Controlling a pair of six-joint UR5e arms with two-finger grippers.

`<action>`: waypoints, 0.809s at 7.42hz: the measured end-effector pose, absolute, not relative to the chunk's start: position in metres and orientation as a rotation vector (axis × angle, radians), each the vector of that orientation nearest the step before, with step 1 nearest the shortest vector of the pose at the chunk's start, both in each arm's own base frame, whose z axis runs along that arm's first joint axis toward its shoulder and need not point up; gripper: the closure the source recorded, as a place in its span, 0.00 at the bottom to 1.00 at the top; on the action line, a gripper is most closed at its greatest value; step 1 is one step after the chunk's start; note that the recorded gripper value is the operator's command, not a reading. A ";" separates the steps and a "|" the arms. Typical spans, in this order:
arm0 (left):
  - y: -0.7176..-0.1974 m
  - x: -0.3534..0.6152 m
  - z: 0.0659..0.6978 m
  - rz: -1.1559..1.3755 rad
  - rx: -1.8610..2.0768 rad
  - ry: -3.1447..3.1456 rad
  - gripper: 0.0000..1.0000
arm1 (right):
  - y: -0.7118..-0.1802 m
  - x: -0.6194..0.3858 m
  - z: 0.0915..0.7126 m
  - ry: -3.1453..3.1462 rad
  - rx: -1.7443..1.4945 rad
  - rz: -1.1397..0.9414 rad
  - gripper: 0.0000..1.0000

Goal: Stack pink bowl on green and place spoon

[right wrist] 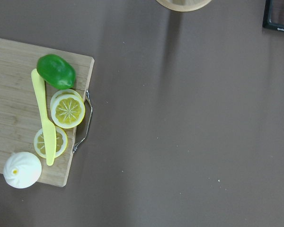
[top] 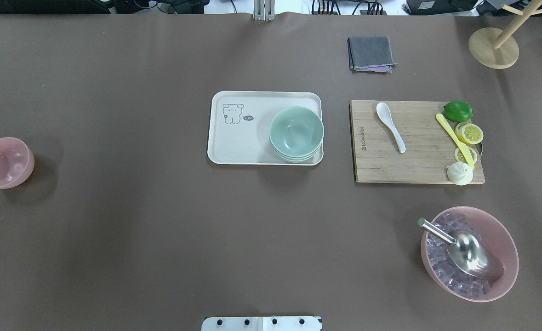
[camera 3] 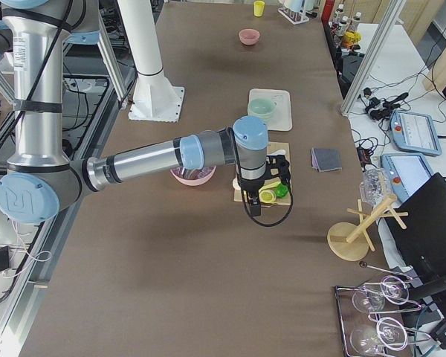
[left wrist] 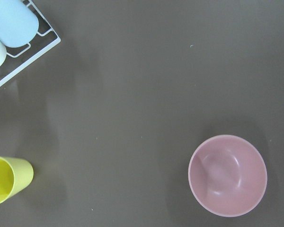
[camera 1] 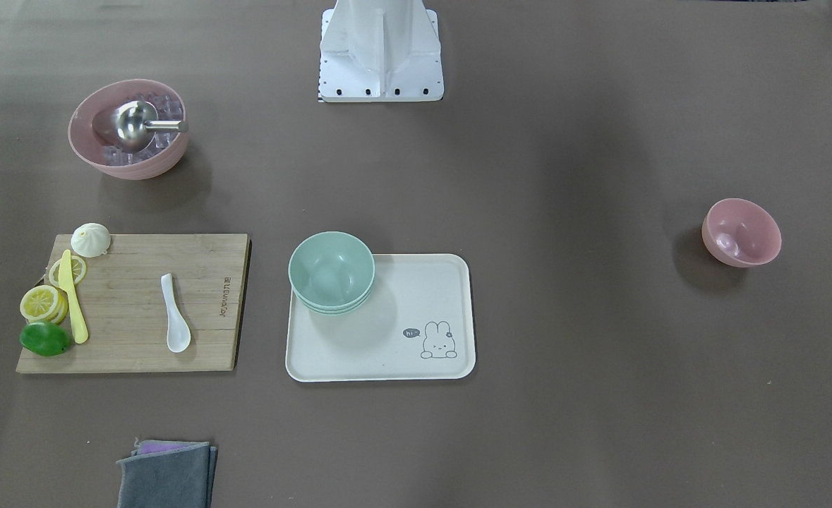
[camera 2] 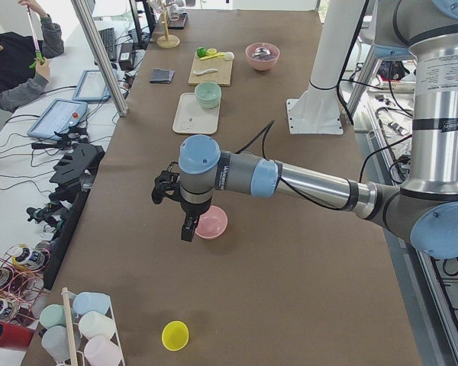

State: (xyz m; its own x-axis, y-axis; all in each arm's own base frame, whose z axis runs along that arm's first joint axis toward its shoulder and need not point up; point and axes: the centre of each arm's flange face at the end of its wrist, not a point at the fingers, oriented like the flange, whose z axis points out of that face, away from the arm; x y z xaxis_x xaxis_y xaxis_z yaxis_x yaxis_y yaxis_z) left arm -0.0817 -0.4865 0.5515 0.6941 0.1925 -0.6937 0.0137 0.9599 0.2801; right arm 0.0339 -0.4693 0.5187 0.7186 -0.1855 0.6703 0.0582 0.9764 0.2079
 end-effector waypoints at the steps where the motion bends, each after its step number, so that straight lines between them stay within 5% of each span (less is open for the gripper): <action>1: -0.495 -0.081 0.554 0.060 0.271 0.823 0.01 | -0.479 0.029 0.509 -0.760 0.192 -0.150 0.00; 6: -0.504 -0.040 0.558 0.082 0.266 0.860 0.01 | -0.497 -0.007 0.496 -0.768 0.189 -0.218 0.00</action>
